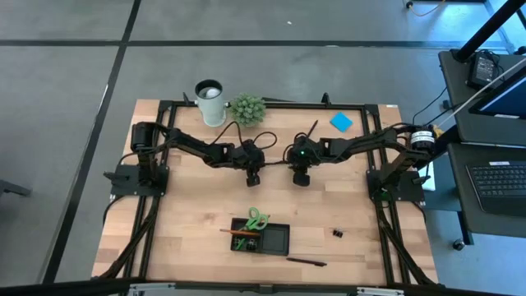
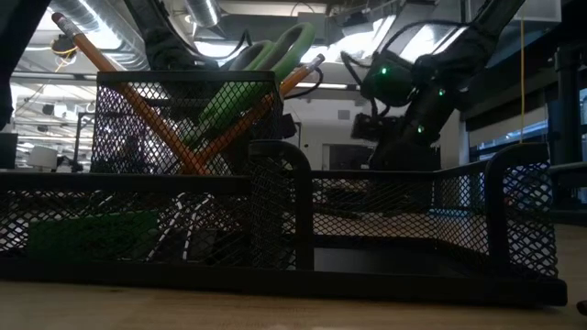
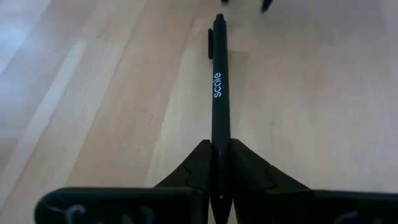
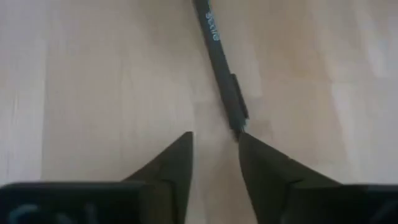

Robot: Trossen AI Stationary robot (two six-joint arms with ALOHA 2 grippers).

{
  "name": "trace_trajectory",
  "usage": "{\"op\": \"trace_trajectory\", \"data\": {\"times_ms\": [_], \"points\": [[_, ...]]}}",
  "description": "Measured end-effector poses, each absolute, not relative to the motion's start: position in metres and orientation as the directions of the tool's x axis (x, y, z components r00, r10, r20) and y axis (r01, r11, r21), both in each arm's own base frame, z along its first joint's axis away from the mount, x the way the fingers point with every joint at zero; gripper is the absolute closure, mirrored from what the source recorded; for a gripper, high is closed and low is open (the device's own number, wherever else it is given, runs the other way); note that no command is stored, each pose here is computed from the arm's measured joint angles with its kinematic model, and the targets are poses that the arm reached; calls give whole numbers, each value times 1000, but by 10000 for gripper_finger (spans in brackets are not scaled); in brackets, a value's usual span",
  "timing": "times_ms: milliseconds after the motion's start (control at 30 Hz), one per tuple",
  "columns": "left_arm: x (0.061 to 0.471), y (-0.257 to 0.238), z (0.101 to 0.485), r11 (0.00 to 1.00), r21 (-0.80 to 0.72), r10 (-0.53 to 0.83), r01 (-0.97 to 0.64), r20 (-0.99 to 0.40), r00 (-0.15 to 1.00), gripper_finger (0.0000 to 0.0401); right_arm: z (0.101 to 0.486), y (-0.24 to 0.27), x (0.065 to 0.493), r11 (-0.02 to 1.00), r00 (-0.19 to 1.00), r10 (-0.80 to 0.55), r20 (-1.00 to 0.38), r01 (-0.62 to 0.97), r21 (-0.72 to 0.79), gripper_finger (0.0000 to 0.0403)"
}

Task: Pick and place office supplies into organizer
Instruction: Put the middle black pen into the black desk organizer

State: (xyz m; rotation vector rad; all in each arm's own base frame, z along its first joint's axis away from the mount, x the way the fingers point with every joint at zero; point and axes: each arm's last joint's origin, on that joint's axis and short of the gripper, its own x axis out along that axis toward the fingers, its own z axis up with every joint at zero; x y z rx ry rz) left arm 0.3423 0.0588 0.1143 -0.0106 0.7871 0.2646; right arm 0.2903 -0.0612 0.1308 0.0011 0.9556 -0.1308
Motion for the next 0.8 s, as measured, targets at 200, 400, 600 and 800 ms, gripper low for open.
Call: {"op": "trace_trajectory", "data": {"times_ms": [200, 400, 600, 800], "points": [[342, 58, 114, 961, 43, 223, -273, -704, 674, 371, 170, -58, 280, 986, 650, -142, -746, 163, -46, 220], [341, 58, 130, 959, -12, 204, -285, -669, 715, 371, 214, -47, 268, 977, 772, -150, -618, 212, 28, 208], [345, 58, 170, 961, -50, 213, -271, -487, 847, 371, 250, -24, 260, 990, 886, -114, -449, 139, 22, 208], [331, 52, 197, 972, -85, 177, -217, -341, 923, 371, 284, 3, 246, 985, 953, -163, -257, 143, -97, 208]]}}
